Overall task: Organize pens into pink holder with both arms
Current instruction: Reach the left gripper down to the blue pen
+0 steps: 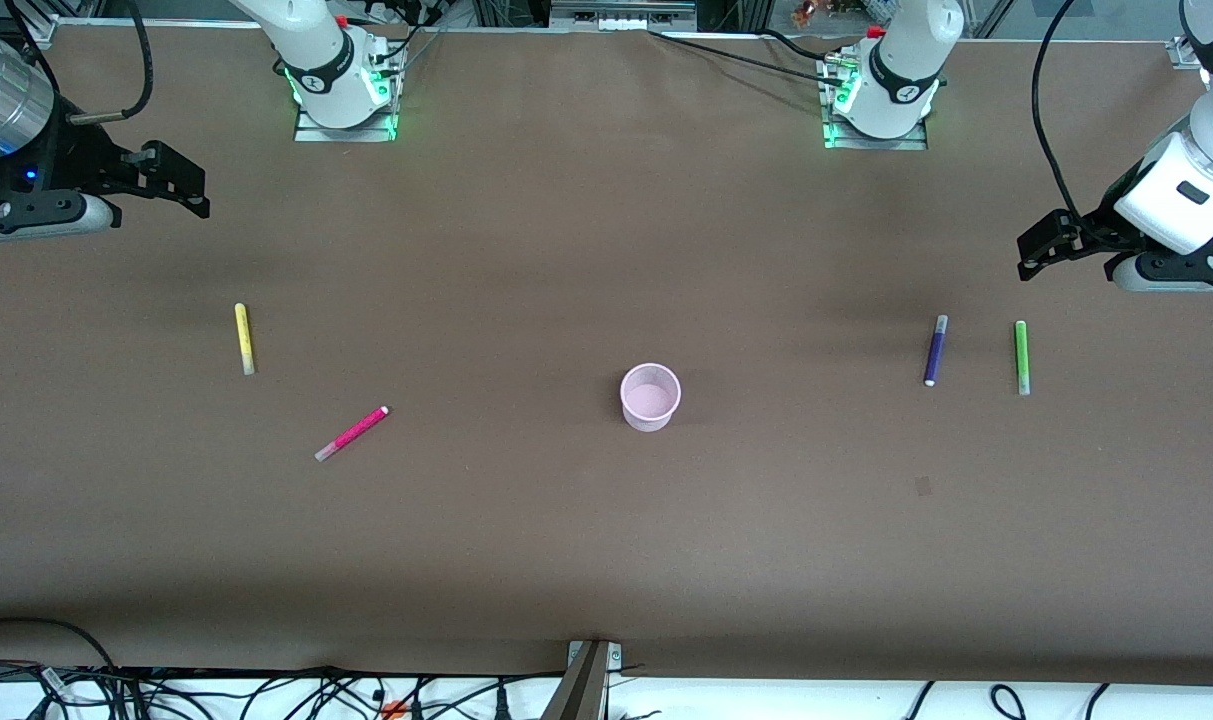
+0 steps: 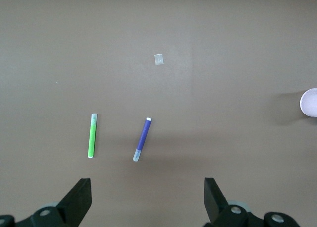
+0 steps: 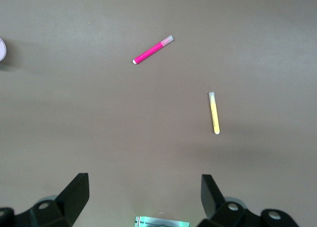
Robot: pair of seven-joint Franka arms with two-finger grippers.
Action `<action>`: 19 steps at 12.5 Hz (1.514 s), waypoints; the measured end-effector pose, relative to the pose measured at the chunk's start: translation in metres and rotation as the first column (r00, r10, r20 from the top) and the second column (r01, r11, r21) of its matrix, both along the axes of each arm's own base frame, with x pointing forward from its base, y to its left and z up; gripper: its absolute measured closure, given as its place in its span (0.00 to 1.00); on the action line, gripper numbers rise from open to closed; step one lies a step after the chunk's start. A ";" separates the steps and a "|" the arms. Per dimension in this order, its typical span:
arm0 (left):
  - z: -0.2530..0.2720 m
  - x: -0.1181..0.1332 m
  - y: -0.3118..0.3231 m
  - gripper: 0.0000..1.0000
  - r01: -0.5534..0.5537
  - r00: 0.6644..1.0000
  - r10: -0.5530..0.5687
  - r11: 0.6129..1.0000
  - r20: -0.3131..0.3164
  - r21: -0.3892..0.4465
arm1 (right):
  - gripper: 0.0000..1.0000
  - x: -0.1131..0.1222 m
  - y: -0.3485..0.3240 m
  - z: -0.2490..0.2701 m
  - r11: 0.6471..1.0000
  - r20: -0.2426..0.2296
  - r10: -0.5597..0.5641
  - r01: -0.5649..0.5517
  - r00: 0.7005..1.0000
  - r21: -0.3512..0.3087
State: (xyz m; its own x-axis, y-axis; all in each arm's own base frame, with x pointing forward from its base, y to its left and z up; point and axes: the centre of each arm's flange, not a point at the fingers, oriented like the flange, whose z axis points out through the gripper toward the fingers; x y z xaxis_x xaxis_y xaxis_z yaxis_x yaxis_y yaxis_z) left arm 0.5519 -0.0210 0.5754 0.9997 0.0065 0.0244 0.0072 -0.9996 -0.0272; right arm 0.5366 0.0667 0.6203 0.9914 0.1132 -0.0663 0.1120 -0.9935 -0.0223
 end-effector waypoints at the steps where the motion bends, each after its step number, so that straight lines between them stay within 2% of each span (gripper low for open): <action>1: 0.000 0.000 0.000 0.00 0.000 1.000 0.000 1.000 0.001 0.000 | 0.00 0.000 0.000 0.000 1.000 0.000 0.000 0.000 1.000 0.000; 7: -0.003 -0.002 0.001 0.00 -0.002 1.000 0.002 1.000 -0.021 0.001 | 0.00 0.000 0.001 0.000 1.000 -0.001 0.002 -0.002 1.000 0.000; 11: -0.038 -0.004 0.003 0.00 -0.005 0.984 0.007 1.000 -0.180 0.009 | 0.00 0.000 0.001 0.000 1.000 -0.001 0.002 -0.002 1.000 0.000; 13: -0.074 0.004 0.006 0.00 -0.002 0.966 0.009 1.000 -0.258 0.027 | 0.00 0.000 0.001 0.000 1.000 -0.001 0.002 -0.002 1.000 0.000; 15: -0.125 0.022 0.010 0.00 0.049 0.950 -0.031 0.998 -0.312 0.049 | 0.00 -0.001 0.001 0.000 1.000 -0.001 0.002 -0.002 1.000 0.000; 17: -0.177 0.041 0.010 0.00 0.116 0.944 -0.100 0.993 -0.314 0.033 | 0.00 -0.001 0.001 0.001 1.000 0.000 0.002 -0.002 1.000 0.000; 19: -0.229 0.054 0.014 0.00 0.136 0.958 -0.124 0.990 -0.258 0.029 | 0.00 -0.001 0.001 0.001 1.000 0.000 0.002 -0.002 1.000 0.000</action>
